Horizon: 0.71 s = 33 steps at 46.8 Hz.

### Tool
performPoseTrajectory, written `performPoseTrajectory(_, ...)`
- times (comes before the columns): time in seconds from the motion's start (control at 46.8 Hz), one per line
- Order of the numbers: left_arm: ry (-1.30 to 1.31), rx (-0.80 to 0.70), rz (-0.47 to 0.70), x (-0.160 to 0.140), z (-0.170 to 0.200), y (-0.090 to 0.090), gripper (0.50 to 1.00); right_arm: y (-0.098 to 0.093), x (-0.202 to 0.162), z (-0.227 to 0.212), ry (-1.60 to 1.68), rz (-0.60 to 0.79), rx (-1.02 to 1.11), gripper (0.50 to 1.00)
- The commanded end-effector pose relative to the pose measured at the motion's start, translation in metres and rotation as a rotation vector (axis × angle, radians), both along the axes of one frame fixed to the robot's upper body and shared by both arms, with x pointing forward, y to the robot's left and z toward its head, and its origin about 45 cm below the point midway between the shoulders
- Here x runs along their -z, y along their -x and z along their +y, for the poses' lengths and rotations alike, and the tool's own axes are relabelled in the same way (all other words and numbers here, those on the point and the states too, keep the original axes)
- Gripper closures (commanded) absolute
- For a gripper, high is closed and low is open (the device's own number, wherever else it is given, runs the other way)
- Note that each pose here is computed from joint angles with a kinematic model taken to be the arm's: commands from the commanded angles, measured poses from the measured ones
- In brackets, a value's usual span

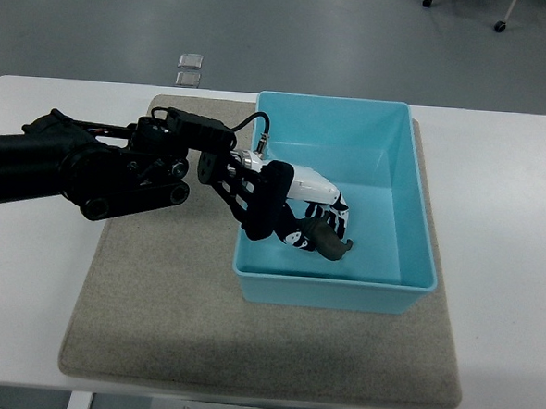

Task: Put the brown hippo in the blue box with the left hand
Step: 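Open the left hand to release the hippo inside the box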

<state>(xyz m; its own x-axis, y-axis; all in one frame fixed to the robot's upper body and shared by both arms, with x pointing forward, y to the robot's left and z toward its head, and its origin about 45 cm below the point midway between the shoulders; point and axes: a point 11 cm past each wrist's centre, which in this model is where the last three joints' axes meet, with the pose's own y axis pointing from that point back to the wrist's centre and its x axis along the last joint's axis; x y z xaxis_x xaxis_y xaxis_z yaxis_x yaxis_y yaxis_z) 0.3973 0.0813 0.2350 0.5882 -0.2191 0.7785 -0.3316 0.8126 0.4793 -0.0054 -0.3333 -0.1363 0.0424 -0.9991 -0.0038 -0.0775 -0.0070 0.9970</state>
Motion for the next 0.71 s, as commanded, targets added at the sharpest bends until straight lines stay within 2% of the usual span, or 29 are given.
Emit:
performPoseTrajectory(0.0, 0.025, -0.014, -0.004, -0.003, -0.001, -0.002, 0.706, 0.0, 0.0, 0.0, 0.0, 0.0, 0.001, 0.564)
performPoseTrajectory(0.043, 0.031, -0.017, -0.008, -0.004, -0.001, -0.003, 0.618, 0.0, 0.0, 0.0, 0.0, 0.0, 0.001, 0.564)
performPoseTrajectory(0.107, 0.03, -0.017, -0.005, -0.003, -0.001, -0.002, 0.557, 0.0, 0.0, 0.0, 0.0, 0.0, 0.001, 0.564)
performPoseTrajectory(0.15, 0.029, -0.017, -0.003, -0.003, 0.0, -0.002, 0.536, 0.001, 0.0, 0.0, 0.0, 0.001, 0.001, 0.564)
performPoseTrajectory(0.214, 0.026, -0.017, 0.003, -0.002, 0.0, -0.002, 0.529, 0.0, 0.0, 0.0, 0.0, 0.0, 0.001, 0.564)
performPoseTrajectory(0.257, 0.025, -0.019, 0.006, -0.002, 0.001, -0.002, 0.506, 0.0, 0.0, 0.0, 0.0, 0.0, 0.001, 0.564)
performPoseTrajectory(0.406, 0.052, -0.037, -0.013, -0.009, 0.002, -0.007, 0.506, 0.001, 0.0, 0.0, 0.0, 0.001, 0.001, 0.564)
performPoseTrajectory(0.534, 0.272, -0.133, -0.028, -0.061, -0.003, -0.029, 0.506, 0.0, 0.0, 0.0, 0.0, 0.0, 0.001, 0.564)
performPoseTrajectory(0.684, 0.603, -0.323, 0.085, -0.102, 0.017, -0.056, 0.506, 0.0, 0.0, 0.0, 0.0, 0.0, 0.001, 0.564)
